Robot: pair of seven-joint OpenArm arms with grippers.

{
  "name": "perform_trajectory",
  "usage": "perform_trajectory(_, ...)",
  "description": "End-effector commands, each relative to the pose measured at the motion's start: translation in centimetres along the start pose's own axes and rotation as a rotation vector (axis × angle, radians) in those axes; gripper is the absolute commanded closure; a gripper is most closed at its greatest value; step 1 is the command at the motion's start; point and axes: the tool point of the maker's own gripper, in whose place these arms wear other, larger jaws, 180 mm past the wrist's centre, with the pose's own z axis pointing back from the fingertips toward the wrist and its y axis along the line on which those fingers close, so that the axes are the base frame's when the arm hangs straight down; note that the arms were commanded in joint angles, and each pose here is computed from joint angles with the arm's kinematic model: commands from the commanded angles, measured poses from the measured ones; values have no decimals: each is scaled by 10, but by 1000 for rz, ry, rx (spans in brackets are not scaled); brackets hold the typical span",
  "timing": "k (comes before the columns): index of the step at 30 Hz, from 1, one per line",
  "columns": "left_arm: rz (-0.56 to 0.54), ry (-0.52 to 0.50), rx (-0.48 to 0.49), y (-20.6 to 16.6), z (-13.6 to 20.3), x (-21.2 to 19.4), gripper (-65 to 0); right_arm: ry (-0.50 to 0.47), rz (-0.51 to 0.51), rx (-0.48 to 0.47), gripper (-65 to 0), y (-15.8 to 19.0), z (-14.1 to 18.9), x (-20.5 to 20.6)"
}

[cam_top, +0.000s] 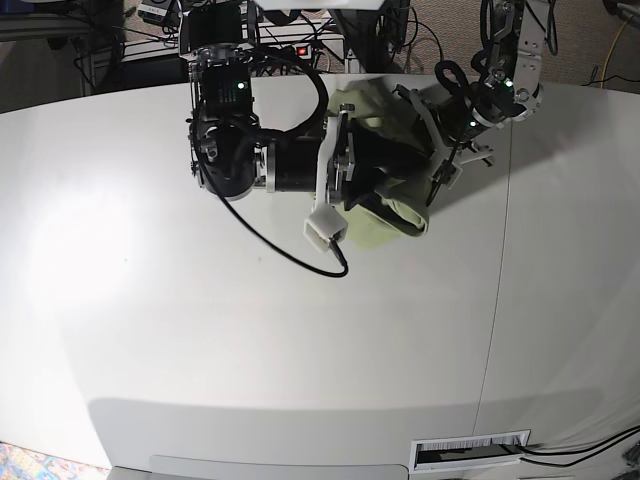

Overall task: Fold the T-shirt properly
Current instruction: 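Lift the bundle with both grippers and turn it over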

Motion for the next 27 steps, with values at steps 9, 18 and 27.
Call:
perform_trajectory(9, -37, 49, 62, 12, 2, -8, -13, -59, 19, -150, -142, -33, 50, 14)
perform_trajectory(18, -47, 26, 68, 14, 2, -3, -13, -47, 14, -169, -142, -38, 71, 10)
perform_trajectory(27, -46, 26, 68, 13, 2, -3, -13, 50, 26, -97, -162, -23, 43, -9)
